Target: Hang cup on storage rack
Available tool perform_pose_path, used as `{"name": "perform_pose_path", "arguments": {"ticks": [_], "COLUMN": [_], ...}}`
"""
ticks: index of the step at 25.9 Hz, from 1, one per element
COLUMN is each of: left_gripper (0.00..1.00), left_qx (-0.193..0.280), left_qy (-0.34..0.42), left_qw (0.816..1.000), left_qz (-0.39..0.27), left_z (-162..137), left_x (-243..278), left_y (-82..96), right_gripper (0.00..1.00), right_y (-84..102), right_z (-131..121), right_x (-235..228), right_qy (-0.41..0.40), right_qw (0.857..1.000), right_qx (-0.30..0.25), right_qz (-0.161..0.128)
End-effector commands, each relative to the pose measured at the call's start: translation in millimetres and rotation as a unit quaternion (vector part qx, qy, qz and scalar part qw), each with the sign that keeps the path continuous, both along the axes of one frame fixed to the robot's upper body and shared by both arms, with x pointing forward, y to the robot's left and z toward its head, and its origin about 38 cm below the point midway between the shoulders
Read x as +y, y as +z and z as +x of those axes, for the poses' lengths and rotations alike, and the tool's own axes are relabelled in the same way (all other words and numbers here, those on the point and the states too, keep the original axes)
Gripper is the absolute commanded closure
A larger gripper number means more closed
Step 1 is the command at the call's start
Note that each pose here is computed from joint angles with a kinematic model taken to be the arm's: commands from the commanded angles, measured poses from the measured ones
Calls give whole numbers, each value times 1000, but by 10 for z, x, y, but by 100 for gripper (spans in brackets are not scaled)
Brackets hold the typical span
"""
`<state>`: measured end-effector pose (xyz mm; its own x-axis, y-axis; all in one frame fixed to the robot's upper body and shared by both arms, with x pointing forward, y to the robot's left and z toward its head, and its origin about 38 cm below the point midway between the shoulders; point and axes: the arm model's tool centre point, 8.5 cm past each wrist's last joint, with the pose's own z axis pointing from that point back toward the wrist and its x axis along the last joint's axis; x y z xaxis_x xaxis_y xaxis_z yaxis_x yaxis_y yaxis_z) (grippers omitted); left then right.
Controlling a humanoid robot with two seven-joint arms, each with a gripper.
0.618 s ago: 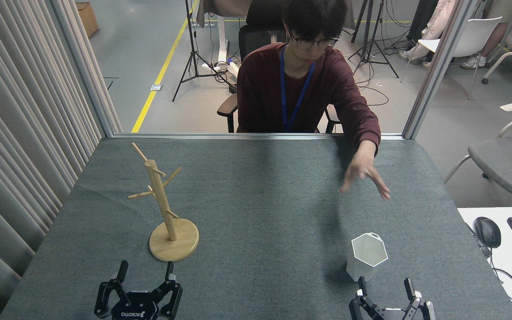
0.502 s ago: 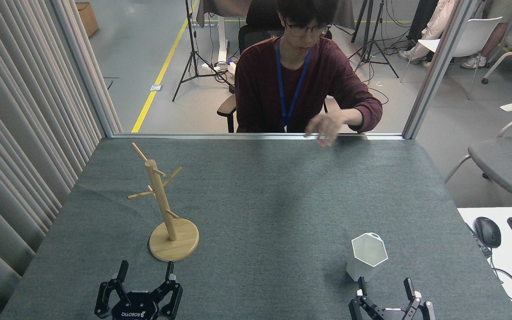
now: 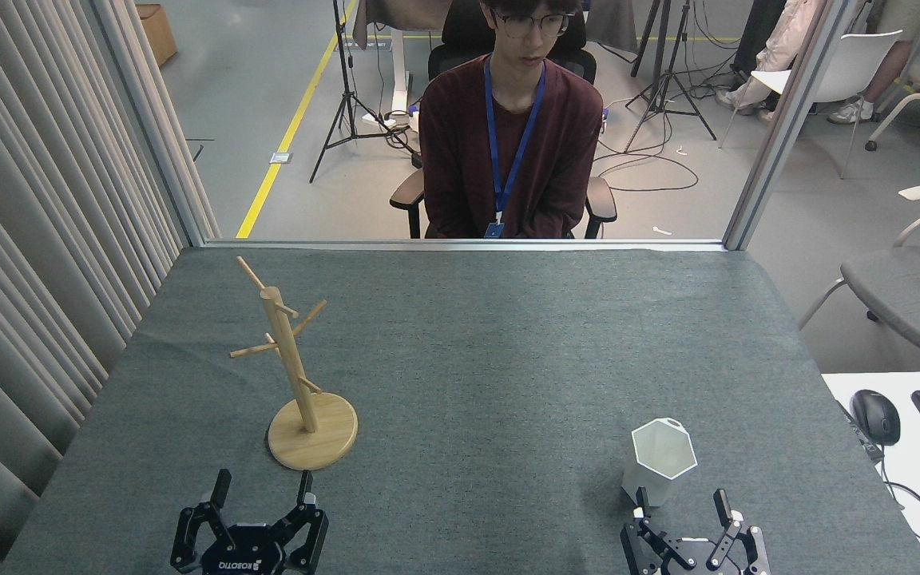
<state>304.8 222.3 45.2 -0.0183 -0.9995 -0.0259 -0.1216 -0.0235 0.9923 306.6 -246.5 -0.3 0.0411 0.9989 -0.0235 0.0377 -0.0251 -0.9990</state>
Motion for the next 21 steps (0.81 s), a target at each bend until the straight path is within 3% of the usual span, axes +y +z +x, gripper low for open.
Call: {"name": "perform_pose_path", "arguments": {"ticks": [1,21], "left_gripper": [1,1], "left_qx": [0,0], "left_qy": [0,0], "left_qw": [1000,1000], "left_qz": [0,0], "left_z": [2,-9], "left_x": [2,15], "left_y": [2,-5], "right_gripper": [1,1], "right_y": [-52,-148], "right_z": [146,562], "right_x": [-4,-71], "right_qy": [2,4], "right_qw": [1000,1000], "right_qx": [7,23], "right_qz": [-1,-7]}}
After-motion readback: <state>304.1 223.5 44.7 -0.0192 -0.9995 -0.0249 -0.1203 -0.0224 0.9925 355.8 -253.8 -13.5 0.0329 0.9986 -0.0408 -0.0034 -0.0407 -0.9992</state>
